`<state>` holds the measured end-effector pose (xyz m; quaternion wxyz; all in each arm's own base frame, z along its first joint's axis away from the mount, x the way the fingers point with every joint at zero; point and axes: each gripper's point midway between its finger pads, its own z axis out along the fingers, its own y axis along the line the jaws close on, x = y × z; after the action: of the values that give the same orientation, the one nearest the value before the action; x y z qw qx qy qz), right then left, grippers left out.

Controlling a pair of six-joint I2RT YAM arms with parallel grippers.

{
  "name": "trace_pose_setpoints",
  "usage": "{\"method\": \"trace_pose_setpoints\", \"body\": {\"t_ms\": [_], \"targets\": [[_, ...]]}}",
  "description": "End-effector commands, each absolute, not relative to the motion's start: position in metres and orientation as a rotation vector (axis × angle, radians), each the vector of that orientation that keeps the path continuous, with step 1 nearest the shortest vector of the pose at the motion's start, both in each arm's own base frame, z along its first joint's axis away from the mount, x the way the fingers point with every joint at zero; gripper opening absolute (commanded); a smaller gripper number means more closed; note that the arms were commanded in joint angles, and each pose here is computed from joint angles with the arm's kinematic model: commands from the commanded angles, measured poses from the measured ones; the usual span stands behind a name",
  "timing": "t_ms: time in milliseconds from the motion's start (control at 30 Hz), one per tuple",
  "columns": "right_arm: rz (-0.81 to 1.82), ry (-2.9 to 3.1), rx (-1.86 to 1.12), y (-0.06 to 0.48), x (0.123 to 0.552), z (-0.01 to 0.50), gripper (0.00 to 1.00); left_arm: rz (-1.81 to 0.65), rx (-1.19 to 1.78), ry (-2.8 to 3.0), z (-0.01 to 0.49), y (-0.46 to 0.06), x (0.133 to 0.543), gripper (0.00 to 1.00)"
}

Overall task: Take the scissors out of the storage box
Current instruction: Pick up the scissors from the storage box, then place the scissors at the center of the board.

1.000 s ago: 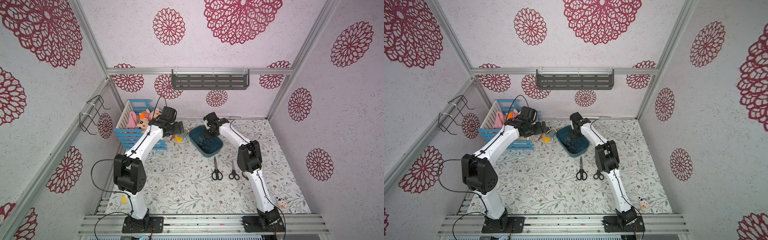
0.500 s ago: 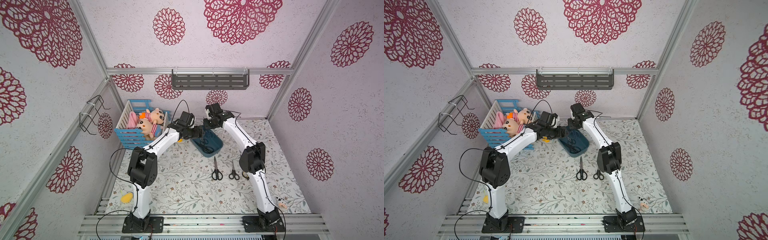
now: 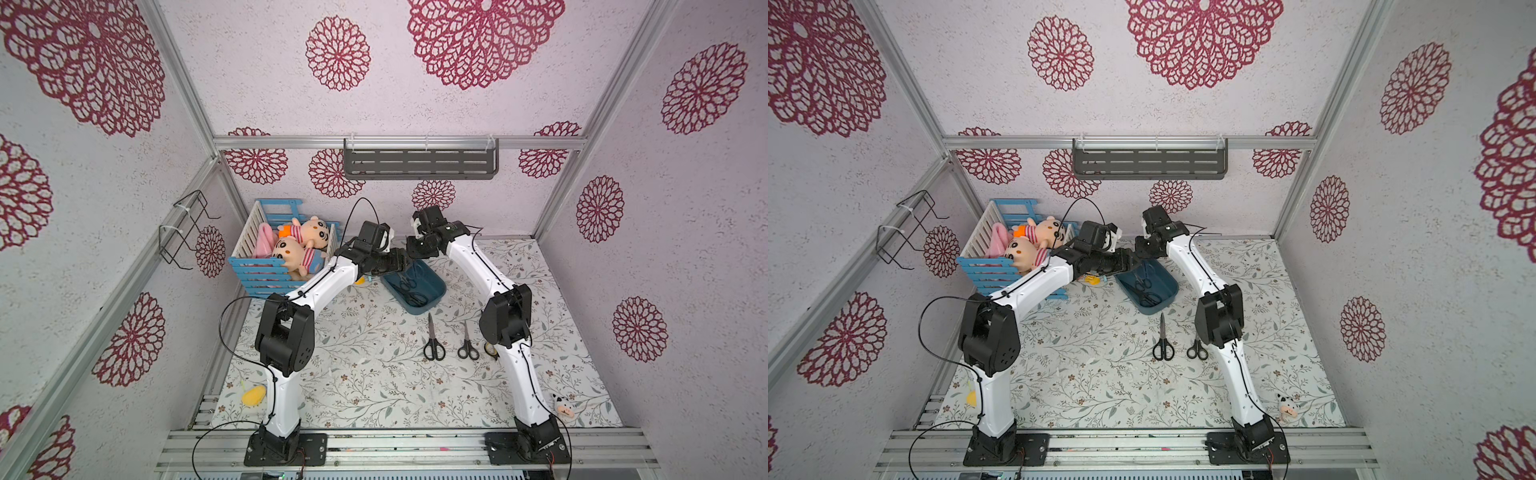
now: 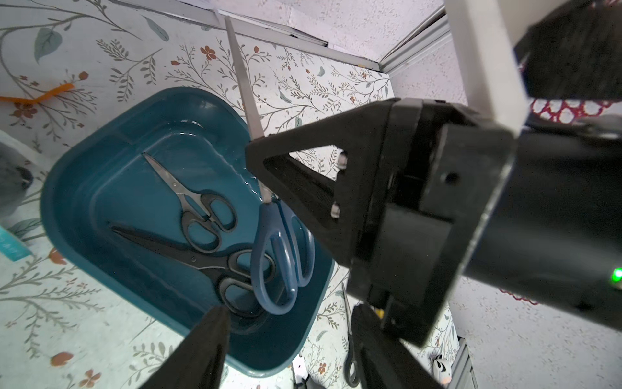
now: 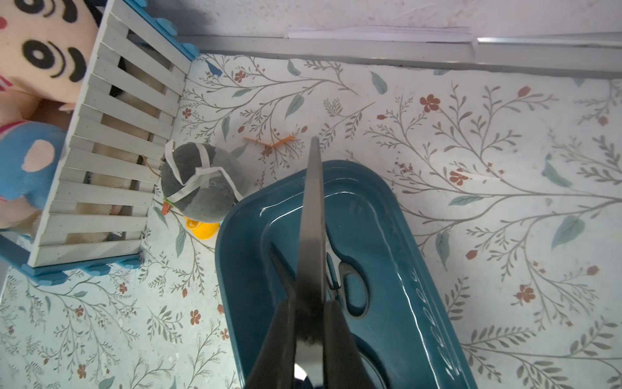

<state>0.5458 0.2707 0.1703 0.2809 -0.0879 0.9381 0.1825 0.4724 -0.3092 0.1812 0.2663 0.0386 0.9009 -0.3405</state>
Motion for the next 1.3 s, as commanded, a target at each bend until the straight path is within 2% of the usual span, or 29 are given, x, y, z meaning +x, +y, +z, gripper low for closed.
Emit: {"method": "trace_pose_setpoints", "body": {"t_ms": [0, 400, 767, 900, 967, 1000, 1133, 1167, 1200, 1267], "targets": [[0.627, 2.348, -0.240, 0.281, 0.538, 0.254, 0.00, -0.931, 0.104, 2.461, 0.165, -0.310, 0.472, 0.57], [0.730, 2.321, -0.269, 0.299, 0.526, 0.270, 0.00, -0.923, 0.053, 2.494, 0.154, -0.298, 0.475, 0.43], [0.741, 2.350, -0.311, 0.315, 0.519, 0.255, 0.00, -1.194, 0.062, 2.451, 0.166, -0.308, 0.464, 0.00], [0.721, 2.353, -0.333, 0.315, 0.520, 0.251, 0.01, -1.201, 0.070, 2.467, 0.165, -0.302, 0.449, 0.00], [0.686, 2.358, -0.339, 0.309, 0.520, 0.250, 0.29, -1.186, 0.082, 2.463, 0.175, -0.296, 0.438, 0.00], [0.655, 2.362, -0.343, 0.303, 0.520, 0.250, 0.38, -1.174, 0.085, 2.479, 0.173, -0.292, 0.431, 0.00], [0.523, 2.367, -0.325, 0.268, 0.523, 0.259, 0.48, -1.141, 0.107, 2.576, 0.157, -0.281, 0.393, 0.00], [0.488, 2.366, -0.314, 0.257, 0.523, 0.261, 0.58, -1.138, 0.126, 2.598, 0.153, -0.281, 0.381, 0.00], [0.468, 2.358, -0.303, 0.248, 0.523, 0.266, 0.62, -1.130, 0.137, 2.610, 0.151, -0.280, 0.372, 0.00], [0.440, 2.349, -0.282, 0.231, 0.521, 0.273, 0.63, -1.116, 0.157, 2.642, 0.144, -0.280, 0.354, 0.00]]}}
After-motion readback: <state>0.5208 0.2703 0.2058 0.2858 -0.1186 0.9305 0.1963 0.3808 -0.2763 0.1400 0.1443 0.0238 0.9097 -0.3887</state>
